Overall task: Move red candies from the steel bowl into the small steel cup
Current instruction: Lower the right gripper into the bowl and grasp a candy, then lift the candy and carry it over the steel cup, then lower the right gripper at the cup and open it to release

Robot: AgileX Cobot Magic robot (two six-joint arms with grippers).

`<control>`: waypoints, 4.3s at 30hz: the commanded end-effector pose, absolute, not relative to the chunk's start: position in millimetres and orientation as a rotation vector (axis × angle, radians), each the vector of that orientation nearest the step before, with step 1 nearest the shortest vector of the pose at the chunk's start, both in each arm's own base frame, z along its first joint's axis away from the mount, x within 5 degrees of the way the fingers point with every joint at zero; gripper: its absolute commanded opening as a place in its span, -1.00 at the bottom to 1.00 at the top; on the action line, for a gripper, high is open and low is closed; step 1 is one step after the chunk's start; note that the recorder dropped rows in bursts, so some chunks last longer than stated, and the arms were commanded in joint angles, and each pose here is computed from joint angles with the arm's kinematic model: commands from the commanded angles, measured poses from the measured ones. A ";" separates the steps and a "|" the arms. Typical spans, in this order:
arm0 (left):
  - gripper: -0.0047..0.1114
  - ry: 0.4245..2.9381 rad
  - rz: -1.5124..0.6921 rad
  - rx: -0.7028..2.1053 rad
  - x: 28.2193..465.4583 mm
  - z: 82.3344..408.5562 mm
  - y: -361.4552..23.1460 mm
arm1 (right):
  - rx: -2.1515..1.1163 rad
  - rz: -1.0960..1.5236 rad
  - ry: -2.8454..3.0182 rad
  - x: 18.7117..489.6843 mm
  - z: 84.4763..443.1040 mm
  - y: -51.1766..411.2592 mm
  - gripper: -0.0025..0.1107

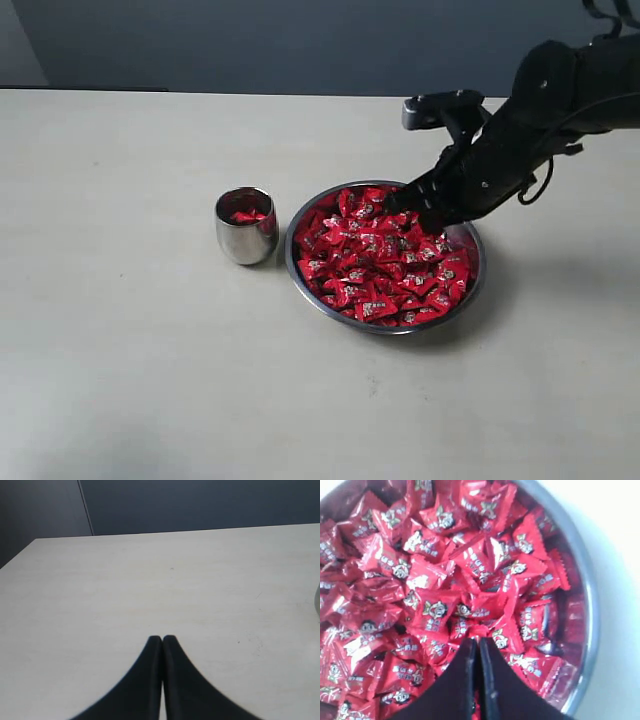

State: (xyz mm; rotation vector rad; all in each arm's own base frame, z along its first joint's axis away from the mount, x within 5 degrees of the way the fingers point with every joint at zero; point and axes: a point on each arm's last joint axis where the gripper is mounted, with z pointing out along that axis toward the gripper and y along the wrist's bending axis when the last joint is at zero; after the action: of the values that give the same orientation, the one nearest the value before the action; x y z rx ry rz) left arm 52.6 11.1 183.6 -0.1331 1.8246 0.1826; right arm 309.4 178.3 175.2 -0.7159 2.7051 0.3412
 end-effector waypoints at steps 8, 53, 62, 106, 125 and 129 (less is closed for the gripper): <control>-0.91 1.817 0.179 -0.126 52.6 183.0 10.8 | -0.678 0.337 2.576 315.3 230.7 177.6 -0.97; -0.91 1.817 0.179 -0.126 52.6 183.0 10.8 | -1.067 0.658 2.369 319.8 186.9 345.7 -0.97; -0.91 1.817 0.179 -0.126 52.6 183.0 10.8 | -1.125 0.616 2.337 321.7 181.3 345.7 -0.97; -0.91 1.817 0.179 -0.126 52.6 183.0 10.8 | -1.144 0.589 2.276 325.7 183.0 346.0 -0.25; -0.91 1.817 0.179 -0.126 52.6 183.0 10.8 | -1.126 0.518 2.327 327.7 177.0 341.8 -0.14; -0.91 1.817 0.179 -0.126 52.6 183.0 10.8 | -1.102 0.534 2.343 327.3 177.1 342.1 -0.14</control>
State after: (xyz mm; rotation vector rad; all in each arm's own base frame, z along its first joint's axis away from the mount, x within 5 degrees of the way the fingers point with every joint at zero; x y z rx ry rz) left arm 52.6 11.1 183.6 -0.1331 1.8246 0.1826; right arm 325.6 342.5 177.0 -1.1245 2.3275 0.5275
